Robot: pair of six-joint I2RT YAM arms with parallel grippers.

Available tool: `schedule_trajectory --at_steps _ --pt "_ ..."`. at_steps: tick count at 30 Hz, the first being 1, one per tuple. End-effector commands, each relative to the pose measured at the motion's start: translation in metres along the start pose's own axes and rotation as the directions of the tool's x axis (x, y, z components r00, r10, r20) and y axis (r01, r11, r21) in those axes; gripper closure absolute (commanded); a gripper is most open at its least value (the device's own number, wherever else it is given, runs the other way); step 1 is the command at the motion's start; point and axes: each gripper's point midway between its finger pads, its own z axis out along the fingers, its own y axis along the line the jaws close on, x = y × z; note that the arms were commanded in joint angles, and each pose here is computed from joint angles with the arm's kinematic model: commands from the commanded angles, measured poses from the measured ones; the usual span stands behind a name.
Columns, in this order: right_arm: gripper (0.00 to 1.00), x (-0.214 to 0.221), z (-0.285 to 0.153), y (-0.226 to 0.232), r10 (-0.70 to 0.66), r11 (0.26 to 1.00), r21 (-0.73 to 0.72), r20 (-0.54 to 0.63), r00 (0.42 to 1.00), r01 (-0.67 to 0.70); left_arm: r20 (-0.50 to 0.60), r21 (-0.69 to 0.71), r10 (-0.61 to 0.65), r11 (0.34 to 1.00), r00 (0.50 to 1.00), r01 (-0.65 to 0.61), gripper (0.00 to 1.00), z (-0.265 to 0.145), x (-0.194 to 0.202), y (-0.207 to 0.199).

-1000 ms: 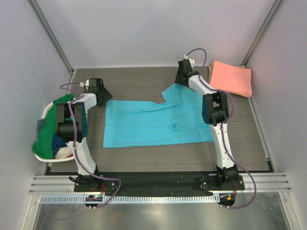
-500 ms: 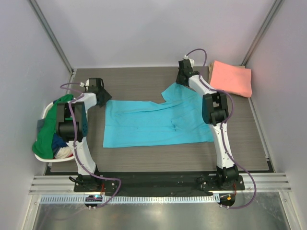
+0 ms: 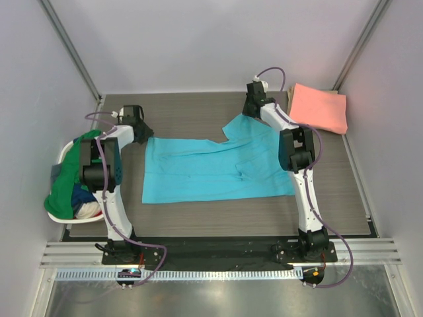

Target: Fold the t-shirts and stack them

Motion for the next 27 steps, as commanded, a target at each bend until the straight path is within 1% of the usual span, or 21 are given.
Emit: schedule_trajectory --at_steps 1,2,4,5,8,11,14,15,18,19,24,25,26,27 --pt "0.99 -0.003 0.001 -0.001 -0.004 1.000 -0.007 -0.007 1.000 0.004 -0.093 -0.046 0.025 0.999 0.995 -0.029 0.68 0.009 0.025 0.015" --pt "0.99 -0.003 0.001 -0.001 -0.004 1.000 -0.010 -0.007 1.000 0.004 -0.091 -0.046 0.025 0.999 0.996 -0.029 0.75 0.009 0.024 0.015" --pt "0.99 -0.002 0.001 -0.001 -0.009 1.000 -0.013 -0.010 1.000 0.009 -0.094 -0.048 0.025 0.998 0.995 -0.030 0.80 0.010 0.025 0.015" --pt "0.99 -0.003 0.001 -0.002 -0.014 1.000 -0.015 -0.009 1.000 0.014 -0.098 -0.044 0.028 0.998 0.995 -0.032 0.89 0.011 0.026 0.014" --pt "0.99 -0.001 -0.001 0.002 -0.030 0.999 -0.038 -0.013 0.999 0.029 -0.105 -0.037 0.029 0.999 0.994 -0.033 1.00 0.011 0.026 0.013" --pt "0.99 -0.005 -0.008 0.004 -0.039 0.997 -0.061 0.012 0.999 0.039 -0.106 -0.035 0.026 0.999 0.994 -0.030 1.00 0.010 0.027 0.013" --pt "0.99 -0.022 -0.021 0.006 -0.036 0.997 -0.063 0.059 0.998 0.040 -0.087 -0.026 0.017 0.999 0.996 -0.019 1.00 0.005 0.023 0.010" --pt "0.99 -0.036 -0.034 0.010 -0.030 0.997 -0.072 0.087 0.996 0.036 -0.074 -0.022 0.012 1.000 0.997 -0.014 1.00 0.002 0.018 0.008" --pt "0.99 -0.047 -0.052 0.016 -0.021 0.994 -0.102 0.105 0.994 0.031 -0.031 0.008 0.005 1.000 0.999 -0.005 1.00 -0.015 0.003 -0.003" --pt "0.99 -0.053 -0.064 0.019 -0.017 0.993 -0.115 0.114 0.993 0.030 -0.001 0.015 0.009 1.000 1.000 -0.009 1.00 -0.023 -0.007 -0.007" --pt "0.99 -0.058 -0.098 0.029 -0.010 0.982 -0.188 0.113 0.994 0.032 0.014 0.048 0.030 0.998 0.999 -0.031 1.00 -0.049 -0.017 -0.017" --pt "0.99 -0.050 -0.100 0.027 -0.014 0.981 -0.192 0.095 0.995 0.032 0.009 0.040 0.031 0.999 0.999 -0.031 1.00 -0.052 -0.013 -0.013" --pt "0.99 -0.058 -0.114 0.028 -0.007 0.979 -0.201 0.116 0.993 0.031 0.031 0.049 0.032 0.998 0.999 -0.033 1.00 -0.061 -0.019 -0.015" --pt "0.99 -0.056 -0.119 0.027 -0.009 0.979 -0.201 0.113 0.994 0.032 0.030 0.043 0.033 0.999 0.999 -0.034 1.00 -0.065 -0.018 -0.013"
